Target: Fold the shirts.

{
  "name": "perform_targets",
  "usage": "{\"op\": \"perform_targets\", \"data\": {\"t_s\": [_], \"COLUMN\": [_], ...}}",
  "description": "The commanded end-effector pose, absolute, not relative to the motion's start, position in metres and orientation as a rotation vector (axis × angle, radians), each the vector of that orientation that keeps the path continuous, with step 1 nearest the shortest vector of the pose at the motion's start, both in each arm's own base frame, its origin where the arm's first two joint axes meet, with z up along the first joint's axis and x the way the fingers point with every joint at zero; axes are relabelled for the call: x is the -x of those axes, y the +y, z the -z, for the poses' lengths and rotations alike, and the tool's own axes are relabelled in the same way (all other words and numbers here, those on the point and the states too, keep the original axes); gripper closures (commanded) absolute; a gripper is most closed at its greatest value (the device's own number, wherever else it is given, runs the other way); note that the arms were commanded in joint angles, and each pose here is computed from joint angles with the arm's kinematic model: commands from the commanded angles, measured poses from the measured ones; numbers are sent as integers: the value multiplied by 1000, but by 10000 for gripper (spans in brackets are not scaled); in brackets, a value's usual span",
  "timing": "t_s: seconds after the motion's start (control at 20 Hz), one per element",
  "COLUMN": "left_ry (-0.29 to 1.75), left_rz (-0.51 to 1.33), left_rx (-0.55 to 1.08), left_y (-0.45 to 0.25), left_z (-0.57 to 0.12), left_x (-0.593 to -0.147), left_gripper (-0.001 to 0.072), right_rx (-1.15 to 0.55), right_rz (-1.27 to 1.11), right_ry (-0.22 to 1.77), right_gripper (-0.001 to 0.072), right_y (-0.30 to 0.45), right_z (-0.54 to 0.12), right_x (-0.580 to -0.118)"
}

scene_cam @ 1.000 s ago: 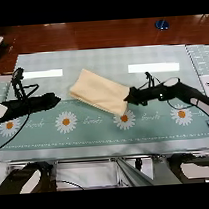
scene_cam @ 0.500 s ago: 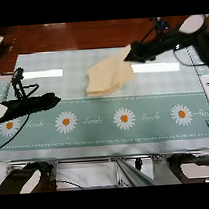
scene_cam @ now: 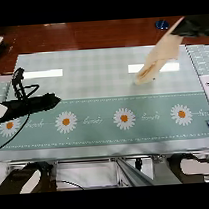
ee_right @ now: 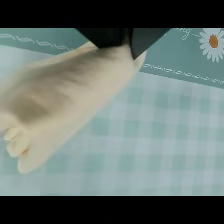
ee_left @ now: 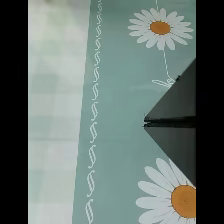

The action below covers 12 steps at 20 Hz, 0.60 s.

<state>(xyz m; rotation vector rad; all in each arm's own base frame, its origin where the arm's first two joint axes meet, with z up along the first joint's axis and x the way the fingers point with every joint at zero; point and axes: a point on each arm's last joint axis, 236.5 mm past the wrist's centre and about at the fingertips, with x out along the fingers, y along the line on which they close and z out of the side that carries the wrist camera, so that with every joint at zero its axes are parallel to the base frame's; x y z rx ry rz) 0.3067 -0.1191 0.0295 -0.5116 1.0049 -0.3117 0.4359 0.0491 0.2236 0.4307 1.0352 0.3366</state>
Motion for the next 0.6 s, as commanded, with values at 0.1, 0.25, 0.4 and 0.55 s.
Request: {"op": "perform_targets", "data": {"t_s": [0.1,0.25,0.4,0.55], "left_ry": [1006,1001,990,980], "left_rz": [313,311,307,304], "left_rx": [511,511,511,510], "left_y": [-119,-119,-118,-117], "left_z": [-29,-30,-31,-32], "left_x": [-306,-308,-310,-312], "left_gripper": [691,691,691,691], "right_rx": [-518,-501,-542,-619], "right_rz": [-133,38,152,273], "right_ry": [1040,1079,1068,1135], "right_gripper": [690,691,691,691], "right_y": [-35,-74,-94,-111], "right_z": [-249,-249,-248,-216], "right_x": [-383,-345,-318,-277]}}
